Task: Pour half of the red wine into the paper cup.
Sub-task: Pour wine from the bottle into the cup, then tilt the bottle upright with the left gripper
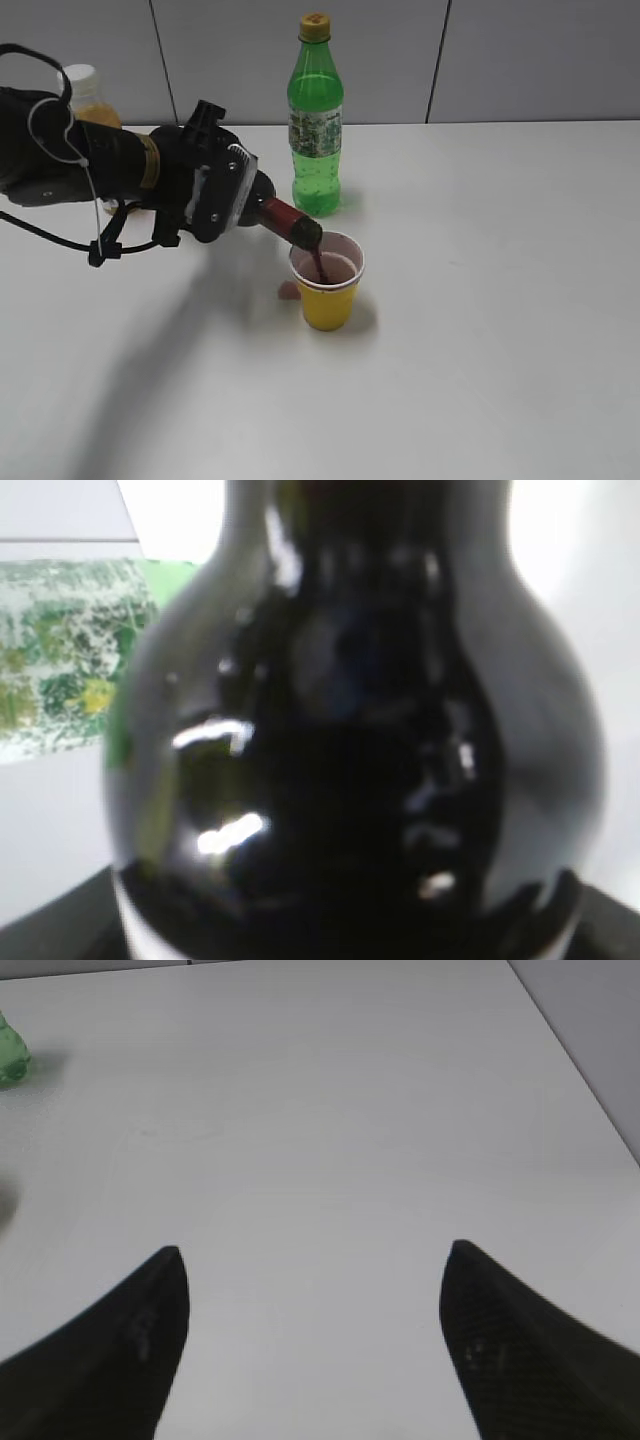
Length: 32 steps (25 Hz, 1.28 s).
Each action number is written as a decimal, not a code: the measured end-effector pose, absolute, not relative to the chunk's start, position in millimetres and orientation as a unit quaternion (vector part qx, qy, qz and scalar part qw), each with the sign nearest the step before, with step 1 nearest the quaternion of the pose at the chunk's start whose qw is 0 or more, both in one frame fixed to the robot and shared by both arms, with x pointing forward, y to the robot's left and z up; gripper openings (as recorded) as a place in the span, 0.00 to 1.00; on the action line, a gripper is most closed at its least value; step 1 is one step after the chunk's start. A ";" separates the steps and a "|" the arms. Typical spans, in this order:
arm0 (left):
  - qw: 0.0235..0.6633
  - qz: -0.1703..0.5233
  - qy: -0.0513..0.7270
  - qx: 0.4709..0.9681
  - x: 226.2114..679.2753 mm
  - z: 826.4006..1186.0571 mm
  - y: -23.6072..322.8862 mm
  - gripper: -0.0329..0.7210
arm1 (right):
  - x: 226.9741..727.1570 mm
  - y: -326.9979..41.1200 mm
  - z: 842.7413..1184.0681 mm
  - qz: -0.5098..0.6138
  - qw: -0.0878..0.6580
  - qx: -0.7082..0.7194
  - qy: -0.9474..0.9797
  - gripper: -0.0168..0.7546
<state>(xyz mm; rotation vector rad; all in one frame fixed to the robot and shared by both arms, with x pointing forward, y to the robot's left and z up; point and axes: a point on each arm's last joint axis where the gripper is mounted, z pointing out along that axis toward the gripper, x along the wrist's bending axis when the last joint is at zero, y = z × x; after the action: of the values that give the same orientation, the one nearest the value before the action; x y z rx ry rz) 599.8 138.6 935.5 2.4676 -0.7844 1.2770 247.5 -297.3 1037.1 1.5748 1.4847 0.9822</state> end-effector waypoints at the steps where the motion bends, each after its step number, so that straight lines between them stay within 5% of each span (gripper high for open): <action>1: 0.125 0.439 -0.269 0.848 600.8 936.4 138.7 0.77 | 247.5 -297.3 1037.1 0.383 0.373 0.615 0.580 0.79; 32: 0.111 0.443 -0.268 0.848 606.1 944.8 132.7 0.77 | 247.5 -297.3 1037.1 0.383 0.373 0.615 0.580 0.79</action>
<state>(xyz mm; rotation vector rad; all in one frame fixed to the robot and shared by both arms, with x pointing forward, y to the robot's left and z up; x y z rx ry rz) 606.1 132.7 944.8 2.4926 -0.7873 1.3011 247.5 -297.3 1037.1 1.5748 1.4847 0.9822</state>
